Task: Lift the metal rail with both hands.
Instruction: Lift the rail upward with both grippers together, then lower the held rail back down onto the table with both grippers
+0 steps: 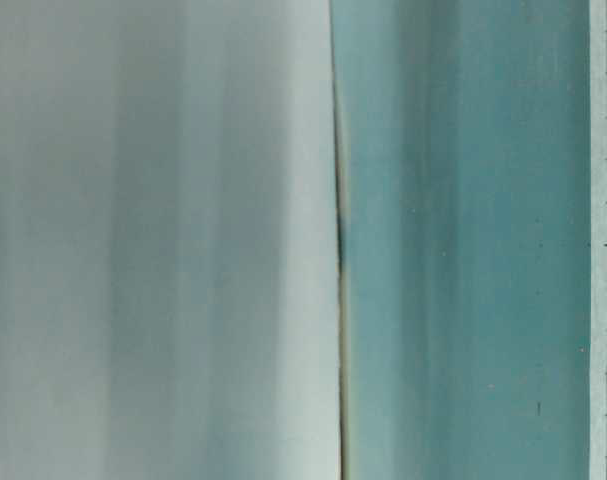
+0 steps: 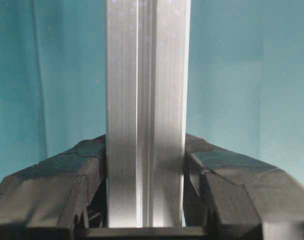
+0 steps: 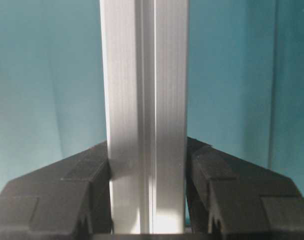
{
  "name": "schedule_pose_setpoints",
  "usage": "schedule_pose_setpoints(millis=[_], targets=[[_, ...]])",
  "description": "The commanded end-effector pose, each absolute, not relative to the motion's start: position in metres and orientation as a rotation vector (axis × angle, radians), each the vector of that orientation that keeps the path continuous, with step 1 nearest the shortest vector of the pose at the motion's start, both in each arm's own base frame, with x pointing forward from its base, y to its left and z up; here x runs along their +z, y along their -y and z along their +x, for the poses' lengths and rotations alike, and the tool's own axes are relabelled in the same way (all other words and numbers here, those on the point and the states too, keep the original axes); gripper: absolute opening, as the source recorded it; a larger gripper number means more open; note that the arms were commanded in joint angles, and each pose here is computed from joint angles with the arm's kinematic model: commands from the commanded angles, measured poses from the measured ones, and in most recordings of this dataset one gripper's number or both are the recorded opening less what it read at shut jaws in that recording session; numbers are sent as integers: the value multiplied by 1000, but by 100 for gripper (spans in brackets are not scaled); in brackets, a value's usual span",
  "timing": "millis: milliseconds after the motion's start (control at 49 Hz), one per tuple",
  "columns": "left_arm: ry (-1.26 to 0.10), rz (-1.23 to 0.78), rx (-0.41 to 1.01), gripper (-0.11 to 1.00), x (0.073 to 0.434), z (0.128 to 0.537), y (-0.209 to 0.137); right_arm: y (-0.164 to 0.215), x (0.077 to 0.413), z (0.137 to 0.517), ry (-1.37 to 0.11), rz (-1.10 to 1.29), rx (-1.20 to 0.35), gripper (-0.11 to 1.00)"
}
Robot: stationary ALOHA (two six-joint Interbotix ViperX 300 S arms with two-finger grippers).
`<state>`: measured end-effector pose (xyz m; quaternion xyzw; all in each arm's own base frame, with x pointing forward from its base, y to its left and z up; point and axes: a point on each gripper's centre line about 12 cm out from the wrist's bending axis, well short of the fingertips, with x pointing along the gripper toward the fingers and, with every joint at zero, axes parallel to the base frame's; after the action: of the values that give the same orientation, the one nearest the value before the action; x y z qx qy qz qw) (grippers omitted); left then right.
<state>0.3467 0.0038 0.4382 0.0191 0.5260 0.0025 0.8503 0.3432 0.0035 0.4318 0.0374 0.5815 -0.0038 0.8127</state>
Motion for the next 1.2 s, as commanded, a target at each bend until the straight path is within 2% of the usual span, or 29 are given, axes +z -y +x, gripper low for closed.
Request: schedule_pose_setpoints(millis=[0,265,367,531,898,1041,1184], targets=[[-1045,44,4,35,454,346,-2,-2,446,342,-1185,81,-17,38],[-1062,44,4,35,447,347,-2,-2,434,343,-1217,79,-15,38],[-1103,41,5,35,430,347,-2,-2,420,343,-1260,67,-11,38],[-1148,42,4,35,389,350,-2,0,375,343,-1357,31,17,38],[-1175,53,-6,35,290,350,-3,1,295,347,-1334,3,34,38],[-1157,29,16,35,262,347,-8,1,253,346,-1342,14,26,38],[-1149,5,36,35,243,344,-11,0,228,345,-1311,19,22,38]])
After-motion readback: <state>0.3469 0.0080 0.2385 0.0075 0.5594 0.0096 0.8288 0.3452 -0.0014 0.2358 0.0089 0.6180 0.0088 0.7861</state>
